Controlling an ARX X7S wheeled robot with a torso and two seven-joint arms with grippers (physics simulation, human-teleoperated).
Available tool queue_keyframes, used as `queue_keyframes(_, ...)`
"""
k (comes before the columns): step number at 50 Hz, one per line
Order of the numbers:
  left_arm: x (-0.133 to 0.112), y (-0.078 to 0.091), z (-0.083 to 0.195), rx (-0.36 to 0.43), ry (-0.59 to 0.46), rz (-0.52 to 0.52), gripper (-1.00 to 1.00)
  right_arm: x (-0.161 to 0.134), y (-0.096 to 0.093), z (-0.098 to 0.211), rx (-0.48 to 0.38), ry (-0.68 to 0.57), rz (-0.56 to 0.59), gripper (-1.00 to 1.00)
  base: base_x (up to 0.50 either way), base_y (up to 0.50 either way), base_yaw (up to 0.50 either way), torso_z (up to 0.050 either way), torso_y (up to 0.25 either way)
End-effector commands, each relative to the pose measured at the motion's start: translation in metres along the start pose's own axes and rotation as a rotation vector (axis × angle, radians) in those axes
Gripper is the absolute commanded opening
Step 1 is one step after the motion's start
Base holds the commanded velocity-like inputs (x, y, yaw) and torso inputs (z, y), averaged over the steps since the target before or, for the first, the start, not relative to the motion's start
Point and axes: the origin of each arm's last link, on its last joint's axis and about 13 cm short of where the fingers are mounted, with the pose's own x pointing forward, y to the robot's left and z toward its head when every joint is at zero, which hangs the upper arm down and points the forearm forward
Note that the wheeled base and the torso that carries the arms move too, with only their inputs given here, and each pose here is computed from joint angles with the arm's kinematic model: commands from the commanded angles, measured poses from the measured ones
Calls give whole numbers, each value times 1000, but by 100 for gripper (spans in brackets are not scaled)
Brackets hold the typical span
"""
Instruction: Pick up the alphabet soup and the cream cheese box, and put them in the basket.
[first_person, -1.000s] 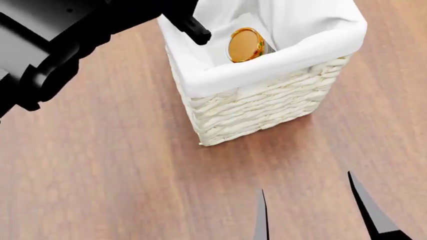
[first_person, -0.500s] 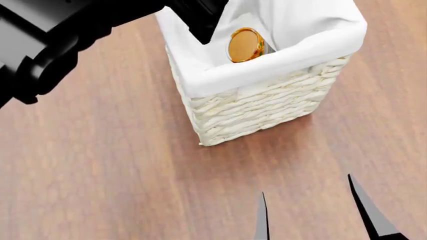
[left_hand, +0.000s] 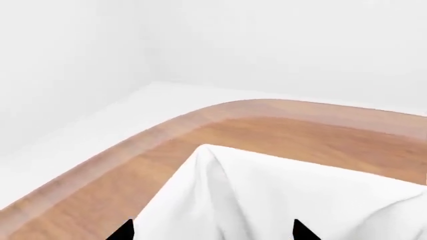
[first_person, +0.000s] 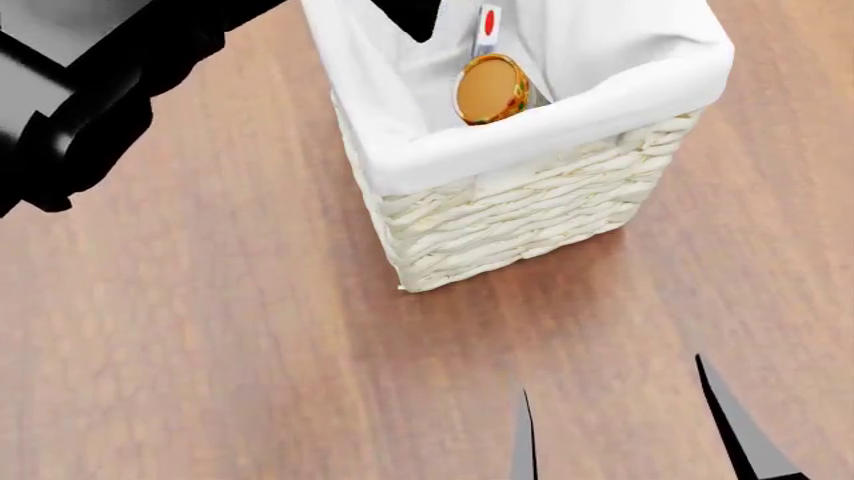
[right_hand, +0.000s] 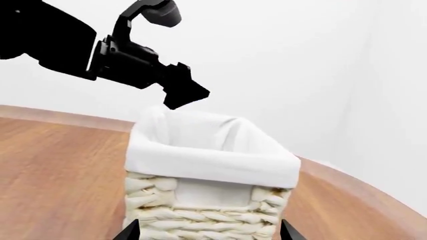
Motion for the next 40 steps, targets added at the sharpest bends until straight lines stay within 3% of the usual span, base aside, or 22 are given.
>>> queue_keyframes(1, -9, -1, 3, -61, -244, 152, 100, -1, 1, 2, 0, -2, 5, 100, 0, 0, 0, 0, 0)
queue_keyframes(2, -14, -2, 8, -109, -307, 161, 100, -1, 1, 2, -1, 0, 2, 100, 0, 0, 0, 0, 0)
queue_keyframes(3, -16, -4, 7, -81, -322, 183, 100, -1, 1, 2, -2, 0, 3, 100, 0, 0, 0, 0, 0)
queue_keyframes(4, -18, -5, 8, -104, -343, 189, 100, 0, 1, 2, -2, 0, 3, 100, 0, 0, 0, 0, 0)
queue_keyframes(5, -21, -7, 6, -51, -373, 230, 100, 0, 2, 2, -1, 0, 5, 100, 0, 0, 0, 0, 0)
queue_keyframes(7, -26, -12, 6, -81, -397, 229, 100, 0, 2, 2, -1, -1, 6, 100, 0, 0, 0, 0, 0)
queue_keyframes(8, -30, -16, 5, -44, -425, 256, 100, 0, 2, 2, -2, -1, 6, 100, 0, 0, 0, 0, 0)
queue_keyframes(10, -36, -21, 5, -78, -463, 270, 100, 1, 2, 2, 0, -1, 6, 100, 0, 0, 0, 0, 0)
queue_keyframes(11, -42, -26, 2, -140, -506, 317, 100, 1, 3, 1, 2, -1, 8, 100, 0, 0, 0, 0, 0)
queue_keyframes(12, -44, -29, -1, -149, -520, 355, 100, 1, 4, 1, 2, -1, 9, 100, 0, 0, 0, 0, 0)
queue_keyframes(13, -44, -33, -8, -80, -526, 416, 100, 1, 4, 2, 6, -3, 10, 100, 0, 0, 0, 0, 0)
queue_keyframes(18, -62, -57, -24, -121, -606, 510, 100, -2, 5, 0, 15, 0, 2, 100, 0, 0, 0, 0, 0)
queue_keyframes(21, -78, -72, -29, -87, -660, 576, 100, -3, 4, 0, 16, 1, -3, 100, 0, 0, 0, 0, 0)
queue_keyframes(26, -110, -99, -38, -147, -675, 530, 100, -2, 6, -1, 27, 0, 4, 100, 0, 0, 0, 0, 0)
queue_keyframes(32, -129, -114, -51, -182, -678, 556, 100, 2, 9, -2, 43, -5, 18, 100, 0, 0, 0, 0, 0)
queue_keyframes(40, -148, -135, -62, -83, -693, 564, 100, 4, 12, -3, 56, -7, 29, 100, 0, 0, 0, 0, 0)
